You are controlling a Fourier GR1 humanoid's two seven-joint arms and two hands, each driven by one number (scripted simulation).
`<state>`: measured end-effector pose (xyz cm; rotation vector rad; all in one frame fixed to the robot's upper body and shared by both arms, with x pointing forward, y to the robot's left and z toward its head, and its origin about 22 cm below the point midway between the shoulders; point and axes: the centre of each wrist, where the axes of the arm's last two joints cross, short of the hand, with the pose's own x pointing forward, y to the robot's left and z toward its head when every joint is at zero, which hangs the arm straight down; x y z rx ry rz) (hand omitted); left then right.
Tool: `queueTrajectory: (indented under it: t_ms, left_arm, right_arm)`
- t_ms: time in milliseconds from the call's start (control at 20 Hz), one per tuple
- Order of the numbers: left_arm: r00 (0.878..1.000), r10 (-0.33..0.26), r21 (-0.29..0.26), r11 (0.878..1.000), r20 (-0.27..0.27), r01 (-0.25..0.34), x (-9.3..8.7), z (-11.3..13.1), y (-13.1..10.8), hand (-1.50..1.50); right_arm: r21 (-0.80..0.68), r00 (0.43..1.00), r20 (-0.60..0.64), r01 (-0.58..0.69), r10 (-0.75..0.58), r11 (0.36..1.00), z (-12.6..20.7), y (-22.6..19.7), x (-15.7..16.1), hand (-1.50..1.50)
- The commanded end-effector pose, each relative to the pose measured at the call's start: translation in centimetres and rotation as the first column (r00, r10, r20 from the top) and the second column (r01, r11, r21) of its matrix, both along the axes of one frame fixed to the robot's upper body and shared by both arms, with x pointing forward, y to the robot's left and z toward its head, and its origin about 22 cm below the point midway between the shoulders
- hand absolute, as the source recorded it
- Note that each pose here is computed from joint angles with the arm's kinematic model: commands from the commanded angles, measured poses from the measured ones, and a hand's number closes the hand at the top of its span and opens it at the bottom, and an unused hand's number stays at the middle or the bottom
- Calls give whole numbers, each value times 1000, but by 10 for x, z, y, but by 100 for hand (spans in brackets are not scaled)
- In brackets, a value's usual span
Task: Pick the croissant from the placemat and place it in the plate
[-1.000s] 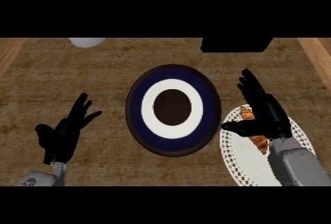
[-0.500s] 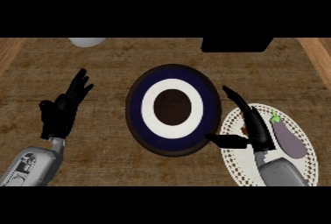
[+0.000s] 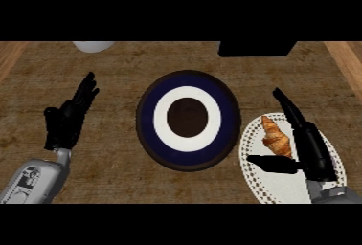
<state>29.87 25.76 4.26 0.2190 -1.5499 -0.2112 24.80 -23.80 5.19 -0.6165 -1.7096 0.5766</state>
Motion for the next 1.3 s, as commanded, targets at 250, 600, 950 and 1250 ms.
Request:
queueTrajectory:
  t_ms: [250,600,950,1250]
  left_arm:
    - [1000,8,7,1000,9,-8,-3,-1,0,0]
    - [1000,-21,-7,1000,10,21,7,-6,-19,0]
    - [1000,0,1,1000,10,0,-3,-2,-1,0]
    - [1000,-9,2,1000,12,9,13,18,4,0]
  right_arm:
    - [-355,938,-322,4,-126,935,72,-31,-12,-150]
    - [-407,873,-456,-33,-172,913,97,-32,14,-150]
    - [-364,843,-514,-48,-157,930,95,-49,38,-150]
    - [-441,785,-584,-95,-205,893,58,-34,36,-150]
